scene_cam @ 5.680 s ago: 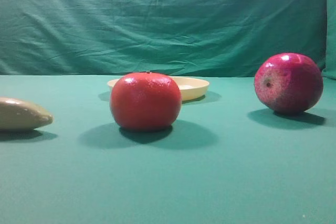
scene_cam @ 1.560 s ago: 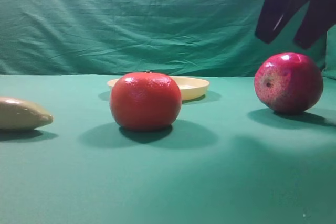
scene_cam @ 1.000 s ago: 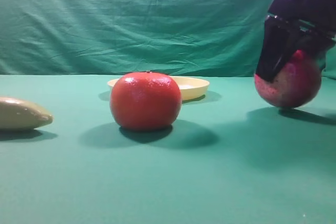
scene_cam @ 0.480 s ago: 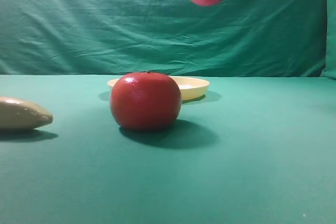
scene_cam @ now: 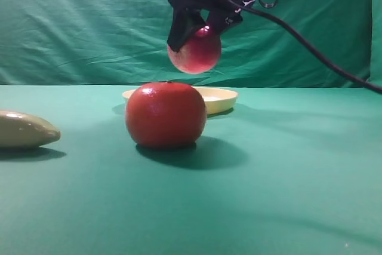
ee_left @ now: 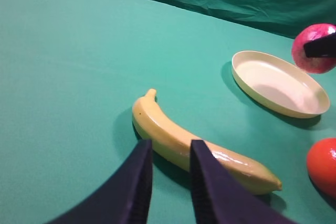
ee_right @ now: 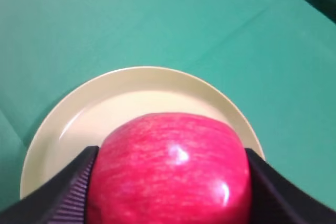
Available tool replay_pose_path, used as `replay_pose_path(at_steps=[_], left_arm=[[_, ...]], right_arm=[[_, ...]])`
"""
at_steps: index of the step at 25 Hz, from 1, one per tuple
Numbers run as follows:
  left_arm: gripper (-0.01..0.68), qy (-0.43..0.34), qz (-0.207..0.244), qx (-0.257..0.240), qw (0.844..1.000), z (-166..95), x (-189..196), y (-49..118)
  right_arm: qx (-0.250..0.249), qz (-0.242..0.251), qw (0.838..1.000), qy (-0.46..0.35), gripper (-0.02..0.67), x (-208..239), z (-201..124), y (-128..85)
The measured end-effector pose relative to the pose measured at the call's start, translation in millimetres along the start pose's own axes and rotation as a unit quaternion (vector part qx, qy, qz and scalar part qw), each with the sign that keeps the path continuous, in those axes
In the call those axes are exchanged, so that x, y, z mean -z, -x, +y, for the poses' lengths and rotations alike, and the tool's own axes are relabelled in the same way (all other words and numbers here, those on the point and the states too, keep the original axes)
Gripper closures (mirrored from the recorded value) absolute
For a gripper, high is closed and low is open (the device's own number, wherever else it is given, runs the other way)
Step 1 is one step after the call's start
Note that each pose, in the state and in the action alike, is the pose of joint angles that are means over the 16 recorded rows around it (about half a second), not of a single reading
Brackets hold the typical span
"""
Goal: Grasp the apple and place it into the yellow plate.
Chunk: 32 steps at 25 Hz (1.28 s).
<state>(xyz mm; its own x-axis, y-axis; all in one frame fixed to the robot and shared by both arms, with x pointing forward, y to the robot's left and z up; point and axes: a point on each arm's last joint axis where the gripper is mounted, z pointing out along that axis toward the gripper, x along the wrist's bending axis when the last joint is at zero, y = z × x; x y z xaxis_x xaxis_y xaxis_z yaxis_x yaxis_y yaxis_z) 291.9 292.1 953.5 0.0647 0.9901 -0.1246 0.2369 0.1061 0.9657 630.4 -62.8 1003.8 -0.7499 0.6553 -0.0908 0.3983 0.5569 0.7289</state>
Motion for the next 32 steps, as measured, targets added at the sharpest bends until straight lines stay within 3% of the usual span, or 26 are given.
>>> replay_pose_path(at_steps=[3,6,15,21,25,32], left_arm=[[0.516,0.000,0.000,0.000,1.000,0,0,0.0],[0.516,0.000,0.000,0.000,1.000,0,0,0.0],[0.516,0.000,0.000,0.000,1.000,0,0,0.0],[0.516,0.000,0.000,0.000,1.000,0,0,0.0],[0.516,0.000,0.000,0.000,1.000,0,0,0.0],[0.516,0.000,0.000,0.000,1.000,0,0,0.0]], right_arm=[[0.005,-0.003,1.000,0.012,0.050,13,9,-1],[0.014,-0.007,0.999,0.028,0.094,33,20,-1],[0.028,-0.013,0.996,0.079,0.424,119,52,-9],[-0.011,-0.012,0.997,0.079,0.600,178,58,-19],[-0.058,-0.022,0.996,0.064,0.646,214,54,-24],[-0.136,-0.061,0.988,0.047,0.649,274,36,-33]])
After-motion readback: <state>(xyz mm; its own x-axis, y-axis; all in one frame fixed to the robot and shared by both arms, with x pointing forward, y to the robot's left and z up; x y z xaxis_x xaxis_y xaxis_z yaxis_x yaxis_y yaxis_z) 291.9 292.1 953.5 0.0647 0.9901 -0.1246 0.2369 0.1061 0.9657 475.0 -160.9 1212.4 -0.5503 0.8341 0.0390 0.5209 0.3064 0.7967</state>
